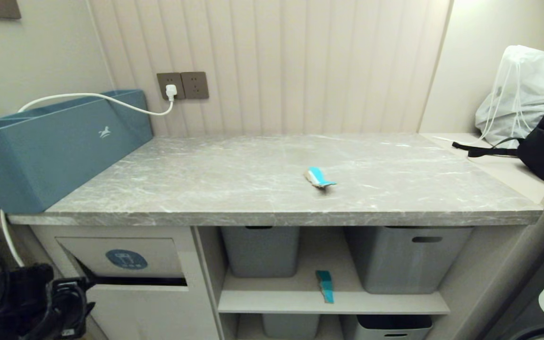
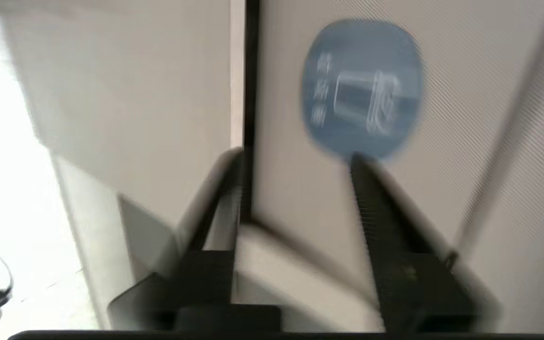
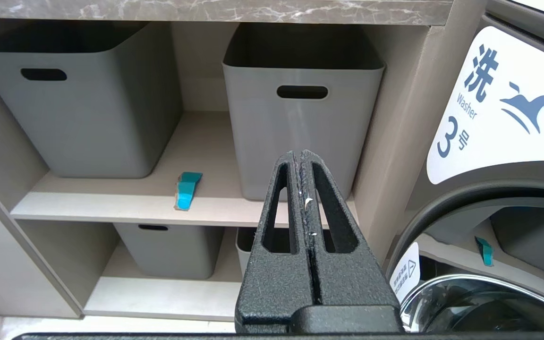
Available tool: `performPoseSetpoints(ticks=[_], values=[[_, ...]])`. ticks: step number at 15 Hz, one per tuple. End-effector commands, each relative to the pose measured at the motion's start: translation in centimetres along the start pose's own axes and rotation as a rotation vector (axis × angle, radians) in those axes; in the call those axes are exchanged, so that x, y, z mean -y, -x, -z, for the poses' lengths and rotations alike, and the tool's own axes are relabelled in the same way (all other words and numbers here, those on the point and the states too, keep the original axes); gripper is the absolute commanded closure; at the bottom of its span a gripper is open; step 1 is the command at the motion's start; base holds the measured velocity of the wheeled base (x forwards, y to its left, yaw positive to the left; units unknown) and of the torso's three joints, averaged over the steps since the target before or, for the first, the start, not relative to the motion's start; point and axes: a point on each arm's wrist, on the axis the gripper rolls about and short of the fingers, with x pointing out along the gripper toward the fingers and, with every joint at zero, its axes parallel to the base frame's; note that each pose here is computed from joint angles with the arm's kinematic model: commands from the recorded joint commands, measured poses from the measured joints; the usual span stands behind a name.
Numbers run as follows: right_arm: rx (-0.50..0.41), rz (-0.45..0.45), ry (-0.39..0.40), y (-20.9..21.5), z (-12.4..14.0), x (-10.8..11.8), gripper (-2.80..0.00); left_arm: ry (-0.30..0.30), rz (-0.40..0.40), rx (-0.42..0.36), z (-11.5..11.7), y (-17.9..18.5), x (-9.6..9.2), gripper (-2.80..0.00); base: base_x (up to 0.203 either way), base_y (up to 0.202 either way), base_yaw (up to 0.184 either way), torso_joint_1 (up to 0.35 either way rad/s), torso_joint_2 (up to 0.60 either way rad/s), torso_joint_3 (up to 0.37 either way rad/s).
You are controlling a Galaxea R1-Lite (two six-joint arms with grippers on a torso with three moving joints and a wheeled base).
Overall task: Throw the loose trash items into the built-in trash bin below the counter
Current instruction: Put the garbage in the trash can, then pick up the garbage
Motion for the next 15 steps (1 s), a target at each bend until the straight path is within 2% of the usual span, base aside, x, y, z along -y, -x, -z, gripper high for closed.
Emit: performPoseSetpoints(ticks=[1,3,5,6,7,8,9,11,13,14,15], values=[[0.0,0.0,0.0,0.0,0.0,0.0,0.0,-0.008,0.093,0.033,-0.3,3.8,1.2,0.0,0.0,0.0,0.0,0.0,0.0,0.0],[0.0,0.0,0.001,0.0,0.0,0.0,0.0,-0.071,0.164,0.111,-0.8,7.3,2.2,0.0,0.0,0.0,0.0,0.0,0.0,0.0],[0.0,0.0,0.001,0.0,0.0,0.0,0.0,-0.191,0.296,0.196,-1.1,11.0,3.4,0.0,0.0,0.0,0.0,0.0,0.0,0.0],[0.0,0.0,0.0,0.0,0.0,0.0,0.0,-0.292,0.374,0.246,-1.1,12.9,4.0,0.0,0.0,0.0,0.0,0.0,0.0,0.0],[0.0,0.0,0.0,0.0,0.0,0.0,0.0,-0.425,0.469,0.287,-1.1,14.6,5.0,0.0,0.0,0.0,0.0,0.0,0.0,0.0],[0.0,0.0,0.0,0.0,0.0,0.0,0.0,-0.603,0.592,0.311,-1.0,16.1,6.7,0.0,0.0,0.0,0.0,0.0,0.0,0.0],[0.0,0.0,0.001,0.0,0.0,0.0,0.0,-0.722,0.739,0.322,-1.0,17.4,9.2,0.0,0.0,0.0,0.0,0.0,0.0,0.0],[0.0,0.0,0.0,0.0,0.0,0.0,0.0,-0.926,1.032,0.297,-0.9,19.1,15.3,0.0,0.0,0.0,0.0,0.0,0.0,0.0],[0.0,0.0,0.001,0.0,0.0,0.0,0.0,-1.115,1.248,0.224,0.2,18.9,20.7,0.0,0.0,0.0,0.0,0.0,0.0,0.0],[0.0,0.0,0.001,0.0,0.0,0.0,0.0,-1.199,1.33,0.163,1.8,18.6,22.8,0.0,0.0,0.0,0.0,0.0,0.0,0.0],[0.0,0.0,0.001,0.0,0.0,0.0,0.0,-1.268,1.399,0.07,4.3,18.2,23.8,0.0,0.0,0.0,0.0,0.0,0.0,0.0]])
